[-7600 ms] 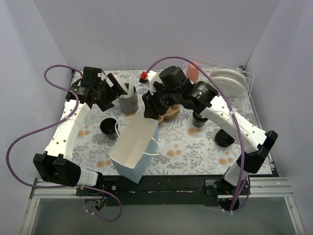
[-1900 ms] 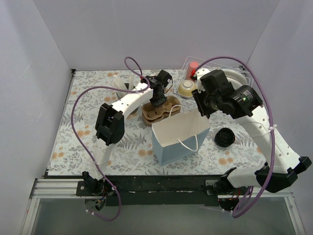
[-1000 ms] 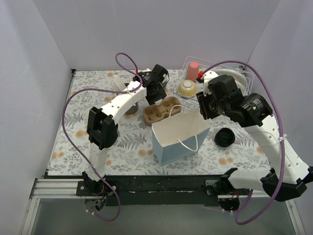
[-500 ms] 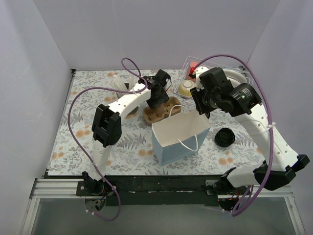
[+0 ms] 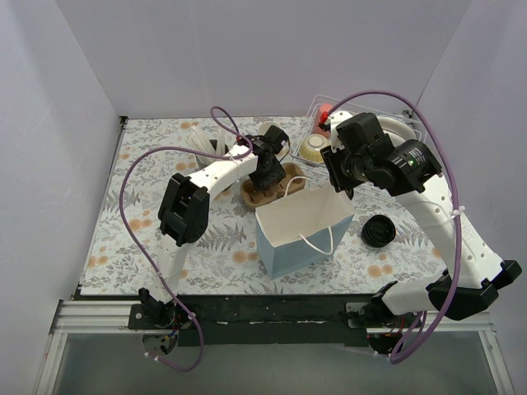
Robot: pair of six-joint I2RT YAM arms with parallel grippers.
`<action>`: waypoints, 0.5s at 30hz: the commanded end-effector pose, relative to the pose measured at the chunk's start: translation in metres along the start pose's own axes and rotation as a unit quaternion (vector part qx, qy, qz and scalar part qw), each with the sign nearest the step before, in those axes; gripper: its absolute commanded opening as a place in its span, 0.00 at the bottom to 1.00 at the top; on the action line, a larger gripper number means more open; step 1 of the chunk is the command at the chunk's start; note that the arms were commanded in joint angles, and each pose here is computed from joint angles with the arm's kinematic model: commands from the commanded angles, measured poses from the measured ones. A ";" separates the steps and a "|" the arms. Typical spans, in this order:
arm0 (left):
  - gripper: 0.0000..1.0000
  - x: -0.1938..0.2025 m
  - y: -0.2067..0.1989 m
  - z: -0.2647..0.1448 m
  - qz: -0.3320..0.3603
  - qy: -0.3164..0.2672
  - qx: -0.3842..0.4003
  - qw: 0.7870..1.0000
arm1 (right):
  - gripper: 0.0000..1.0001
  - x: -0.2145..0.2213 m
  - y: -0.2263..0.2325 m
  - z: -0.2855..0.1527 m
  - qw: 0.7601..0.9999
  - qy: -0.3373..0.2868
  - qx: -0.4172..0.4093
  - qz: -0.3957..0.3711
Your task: Pack the takeout coffee
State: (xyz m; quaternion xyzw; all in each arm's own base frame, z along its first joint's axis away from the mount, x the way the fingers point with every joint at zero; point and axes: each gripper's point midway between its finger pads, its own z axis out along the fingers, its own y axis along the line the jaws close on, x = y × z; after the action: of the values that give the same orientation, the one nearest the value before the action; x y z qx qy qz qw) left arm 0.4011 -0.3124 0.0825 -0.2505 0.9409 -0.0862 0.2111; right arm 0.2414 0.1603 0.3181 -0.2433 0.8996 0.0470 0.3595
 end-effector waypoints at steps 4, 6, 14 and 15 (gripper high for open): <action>0.40 0.003 -0.008 0.004 0.000 -0.002 0.010 1.000 | 0.41 -0.002 -0.005 -0.012 1.000 -0.016 0.004 0.003; 0.37 0.004 -0.007 0.004 0.001 0.000 0.009 1.000 | 0.41 -0.001 -0.005 -0.012 1.000 -0.015 0.005 0.002; 0.27 -0.003 -0.013 -0.010 0.006 -0.004 0.017 1.000 | 0.41 0.003 -0.005 -0.010 1.000 -0.015 0.004 -0.002; 0.28 -0.006 -0.017 -0.015 0.006 -0.005 0.023 1.000 | 0.41 0.004 -0.005 -0.009 1.000 -0.013 0.004 -0.001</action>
State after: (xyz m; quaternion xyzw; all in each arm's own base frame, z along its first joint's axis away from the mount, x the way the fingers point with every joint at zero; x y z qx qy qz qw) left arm 0.4013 -0.3144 0.0843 -0.2473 0.9413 -0.0897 0.2116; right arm 0.2382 0.1575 0.3187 -0.2432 0.8986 0.0478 0.3620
